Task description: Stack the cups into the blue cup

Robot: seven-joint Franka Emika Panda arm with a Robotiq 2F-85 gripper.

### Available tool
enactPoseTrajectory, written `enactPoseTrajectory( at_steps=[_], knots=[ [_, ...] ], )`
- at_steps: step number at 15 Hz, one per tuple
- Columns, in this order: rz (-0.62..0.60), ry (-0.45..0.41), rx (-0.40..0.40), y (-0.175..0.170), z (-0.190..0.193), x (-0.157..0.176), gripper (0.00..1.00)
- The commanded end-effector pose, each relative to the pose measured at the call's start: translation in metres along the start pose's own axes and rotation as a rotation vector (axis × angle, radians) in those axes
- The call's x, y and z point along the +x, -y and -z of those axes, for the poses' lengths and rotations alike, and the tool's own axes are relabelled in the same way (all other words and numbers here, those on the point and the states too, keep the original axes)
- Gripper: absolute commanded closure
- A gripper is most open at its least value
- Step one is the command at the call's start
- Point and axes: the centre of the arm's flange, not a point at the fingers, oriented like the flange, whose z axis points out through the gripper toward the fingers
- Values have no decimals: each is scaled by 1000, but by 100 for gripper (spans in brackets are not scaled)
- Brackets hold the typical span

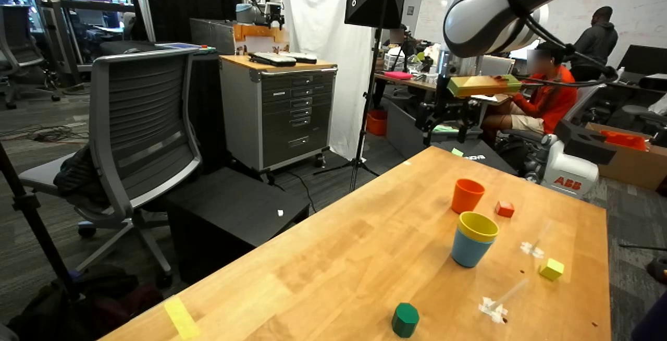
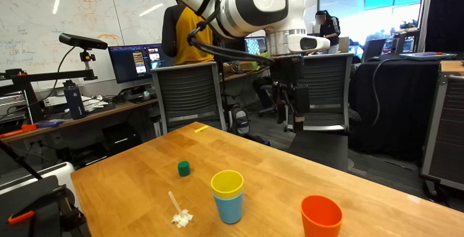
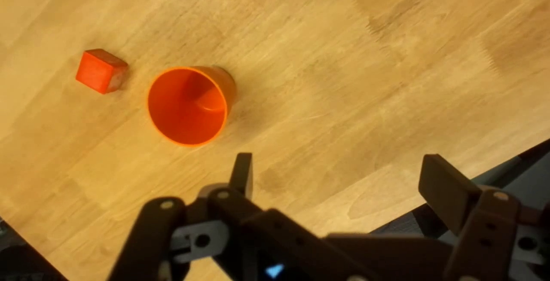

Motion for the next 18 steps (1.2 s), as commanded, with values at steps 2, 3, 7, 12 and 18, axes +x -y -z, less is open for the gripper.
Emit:
enactPoseTrajectory(
  at_steps=[2,3,7,12,18],
  knots=[
    [-24,-21,-3,7,-19,6,0],
    [-25,-21,-2,8,-24,7,0],
    [-40,-28,-8,8,-42,13,0],
    [-48,-24,-22,1,-75,20,0],
    [-72,-2,-47,-19,-115,37,0]
  ],
)
